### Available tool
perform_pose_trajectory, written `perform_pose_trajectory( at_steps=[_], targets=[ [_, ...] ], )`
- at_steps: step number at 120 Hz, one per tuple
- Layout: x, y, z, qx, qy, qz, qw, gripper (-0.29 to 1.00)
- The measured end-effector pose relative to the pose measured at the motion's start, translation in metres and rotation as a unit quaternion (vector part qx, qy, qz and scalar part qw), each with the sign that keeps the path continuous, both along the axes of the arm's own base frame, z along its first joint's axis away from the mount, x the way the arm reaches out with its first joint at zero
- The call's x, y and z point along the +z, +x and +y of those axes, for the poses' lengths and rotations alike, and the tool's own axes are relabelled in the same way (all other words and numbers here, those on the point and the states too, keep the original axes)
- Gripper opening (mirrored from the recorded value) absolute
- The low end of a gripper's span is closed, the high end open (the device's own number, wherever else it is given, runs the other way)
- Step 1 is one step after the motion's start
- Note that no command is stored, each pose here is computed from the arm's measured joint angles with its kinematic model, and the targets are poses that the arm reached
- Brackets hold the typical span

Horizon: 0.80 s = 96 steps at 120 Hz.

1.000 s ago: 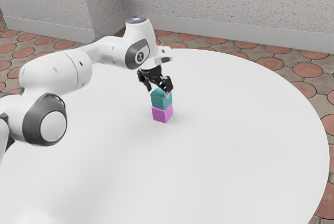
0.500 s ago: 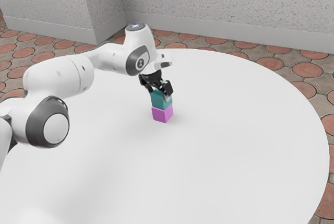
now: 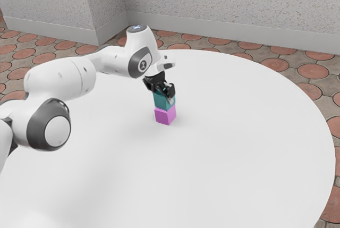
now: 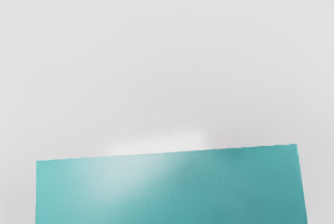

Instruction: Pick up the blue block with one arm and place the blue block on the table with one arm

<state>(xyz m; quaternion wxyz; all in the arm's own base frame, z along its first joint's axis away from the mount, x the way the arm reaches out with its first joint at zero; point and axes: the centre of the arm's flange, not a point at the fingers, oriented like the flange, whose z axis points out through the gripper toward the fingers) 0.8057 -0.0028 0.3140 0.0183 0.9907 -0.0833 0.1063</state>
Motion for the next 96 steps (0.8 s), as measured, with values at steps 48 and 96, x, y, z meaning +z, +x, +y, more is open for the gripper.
perform_pose_trajectory(
  at_steps=[48, 96],
  targets=[
    [0.027, -0.082, 0.002, 0.006, 0.013, 0.057, 0.998, 0.34],
    [-0.051, -0.115, 0.013, 0.029, 0.005, 0.070, 0.997, 0.35]
  ],
)
